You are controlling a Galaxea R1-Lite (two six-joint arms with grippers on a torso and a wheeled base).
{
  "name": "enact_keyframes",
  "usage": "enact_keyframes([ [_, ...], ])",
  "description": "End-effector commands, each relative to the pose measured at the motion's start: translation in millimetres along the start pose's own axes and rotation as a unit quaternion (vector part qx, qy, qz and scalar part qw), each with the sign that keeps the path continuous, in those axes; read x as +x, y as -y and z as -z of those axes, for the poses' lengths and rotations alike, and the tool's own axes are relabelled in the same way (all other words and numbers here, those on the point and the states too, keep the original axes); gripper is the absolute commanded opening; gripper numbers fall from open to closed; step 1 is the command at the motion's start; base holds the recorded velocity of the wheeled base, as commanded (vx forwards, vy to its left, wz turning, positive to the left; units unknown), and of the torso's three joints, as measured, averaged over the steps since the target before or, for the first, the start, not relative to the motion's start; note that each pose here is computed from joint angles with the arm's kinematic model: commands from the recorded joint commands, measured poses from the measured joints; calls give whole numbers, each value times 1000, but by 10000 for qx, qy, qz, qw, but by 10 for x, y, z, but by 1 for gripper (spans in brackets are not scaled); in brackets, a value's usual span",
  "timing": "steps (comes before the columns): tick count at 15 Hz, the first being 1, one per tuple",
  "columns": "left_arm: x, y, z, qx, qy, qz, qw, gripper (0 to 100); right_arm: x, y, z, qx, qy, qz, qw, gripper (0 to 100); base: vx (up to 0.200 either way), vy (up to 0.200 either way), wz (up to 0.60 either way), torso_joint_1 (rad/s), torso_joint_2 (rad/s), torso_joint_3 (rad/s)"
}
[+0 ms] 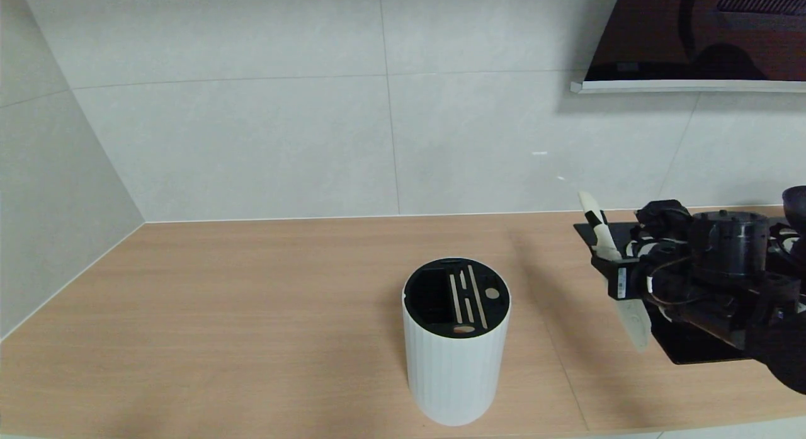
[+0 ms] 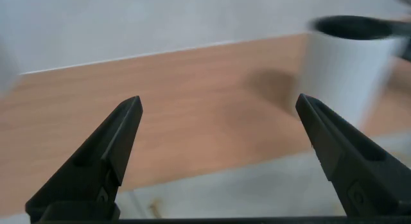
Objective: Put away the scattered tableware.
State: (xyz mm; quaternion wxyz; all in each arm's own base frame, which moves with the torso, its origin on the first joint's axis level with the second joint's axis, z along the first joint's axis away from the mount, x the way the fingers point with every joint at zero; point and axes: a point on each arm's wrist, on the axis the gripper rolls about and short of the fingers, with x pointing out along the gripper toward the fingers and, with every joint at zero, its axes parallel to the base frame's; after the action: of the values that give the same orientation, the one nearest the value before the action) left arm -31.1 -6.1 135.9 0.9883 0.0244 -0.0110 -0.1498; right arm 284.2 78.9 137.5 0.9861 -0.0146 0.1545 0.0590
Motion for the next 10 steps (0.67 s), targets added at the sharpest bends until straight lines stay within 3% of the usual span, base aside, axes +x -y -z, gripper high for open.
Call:
enact_keyframes([
  [1, 587, -165, -714, -416, -978, 1057, 9887, 100, -160, -224, -460, -18, 474, -413, 9980, 0, 0, 0, 0, 0, 0, 0],
  [4, 1388, -361, -1184, -512, -980, 1402, 9839, 100, -299, -469, -728, -33, 875, -836, 9926, 0, 0, 0, 0, 0, 0, 0],
  [6, 1791, -299, -1281, -999, -825, 1853, 9741, 100, -470, -625, -773, -104, 884, -1172, 9891, 0, 0, 0, 0, 0, 0, 0],
  [9, 2049, -132, -1148, -1912, -970, 2188, 9519, 100, -629, -741, -642, -290, 789, -1469, 9856, 0, 0, 0, 0, 0, 0, 0],
  [10, 2141, -91, -1085, -2041, -1023, 2260, 9470, 100, -655, -786, -638, -301, 794, -1566, 9840, 0, 0, 0, 0, 0, 0, 0],
])
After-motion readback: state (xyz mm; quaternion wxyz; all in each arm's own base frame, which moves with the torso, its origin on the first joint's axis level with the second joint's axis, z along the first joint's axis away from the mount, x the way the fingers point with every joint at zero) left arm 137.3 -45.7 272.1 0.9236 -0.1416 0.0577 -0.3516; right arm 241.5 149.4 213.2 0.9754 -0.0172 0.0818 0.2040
